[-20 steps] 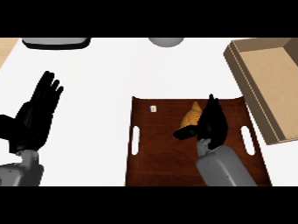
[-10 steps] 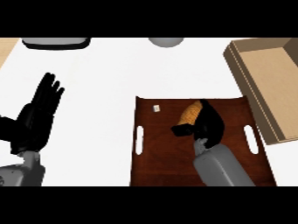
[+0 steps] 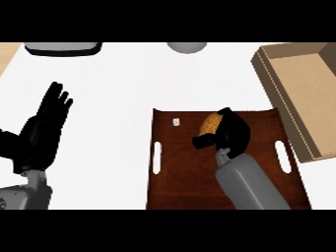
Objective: Pick the croissant from the tray and place it in the cardboard box
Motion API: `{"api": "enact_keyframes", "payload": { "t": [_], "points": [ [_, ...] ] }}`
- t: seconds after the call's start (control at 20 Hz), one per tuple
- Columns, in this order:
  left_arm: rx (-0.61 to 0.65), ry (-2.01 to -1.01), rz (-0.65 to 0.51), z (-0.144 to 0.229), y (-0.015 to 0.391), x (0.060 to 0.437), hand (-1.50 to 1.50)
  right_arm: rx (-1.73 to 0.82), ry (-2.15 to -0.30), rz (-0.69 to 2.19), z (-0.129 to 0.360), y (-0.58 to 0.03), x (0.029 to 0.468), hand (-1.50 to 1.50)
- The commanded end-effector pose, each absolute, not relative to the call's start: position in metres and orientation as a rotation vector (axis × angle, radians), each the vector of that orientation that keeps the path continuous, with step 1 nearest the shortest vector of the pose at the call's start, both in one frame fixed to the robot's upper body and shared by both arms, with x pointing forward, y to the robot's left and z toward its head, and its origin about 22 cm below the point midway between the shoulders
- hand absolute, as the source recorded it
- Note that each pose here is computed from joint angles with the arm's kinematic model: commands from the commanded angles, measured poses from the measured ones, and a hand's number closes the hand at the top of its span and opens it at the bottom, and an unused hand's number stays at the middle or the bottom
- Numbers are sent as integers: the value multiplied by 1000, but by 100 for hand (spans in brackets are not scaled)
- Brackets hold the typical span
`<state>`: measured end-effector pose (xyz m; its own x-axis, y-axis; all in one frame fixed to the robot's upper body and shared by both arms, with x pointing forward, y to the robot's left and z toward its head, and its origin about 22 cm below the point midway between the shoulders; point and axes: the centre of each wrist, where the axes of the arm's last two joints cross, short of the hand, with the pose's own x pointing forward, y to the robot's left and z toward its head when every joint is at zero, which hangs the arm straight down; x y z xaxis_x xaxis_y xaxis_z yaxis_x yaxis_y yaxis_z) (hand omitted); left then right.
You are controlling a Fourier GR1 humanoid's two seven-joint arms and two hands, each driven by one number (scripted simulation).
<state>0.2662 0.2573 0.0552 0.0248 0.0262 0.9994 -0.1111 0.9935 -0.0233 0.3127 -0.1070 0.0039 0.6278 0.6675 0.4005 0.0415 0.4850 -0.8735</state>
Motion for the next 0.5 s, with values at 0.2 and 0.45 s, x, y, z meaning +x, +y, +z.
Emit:
{"api": "enact_keyframes", "payload": {
  "t": [0.2, 0.45],
  "points": [
    [12, -1562, 59, 61, 241, 270, 0, -857, -1144, 1134, 26, -46, 308, 150],
    [58, -1550, 96, 67, 241, 268, 0, -898, -1312, 1240, 48, -35, 331, 150]
  ]
}}
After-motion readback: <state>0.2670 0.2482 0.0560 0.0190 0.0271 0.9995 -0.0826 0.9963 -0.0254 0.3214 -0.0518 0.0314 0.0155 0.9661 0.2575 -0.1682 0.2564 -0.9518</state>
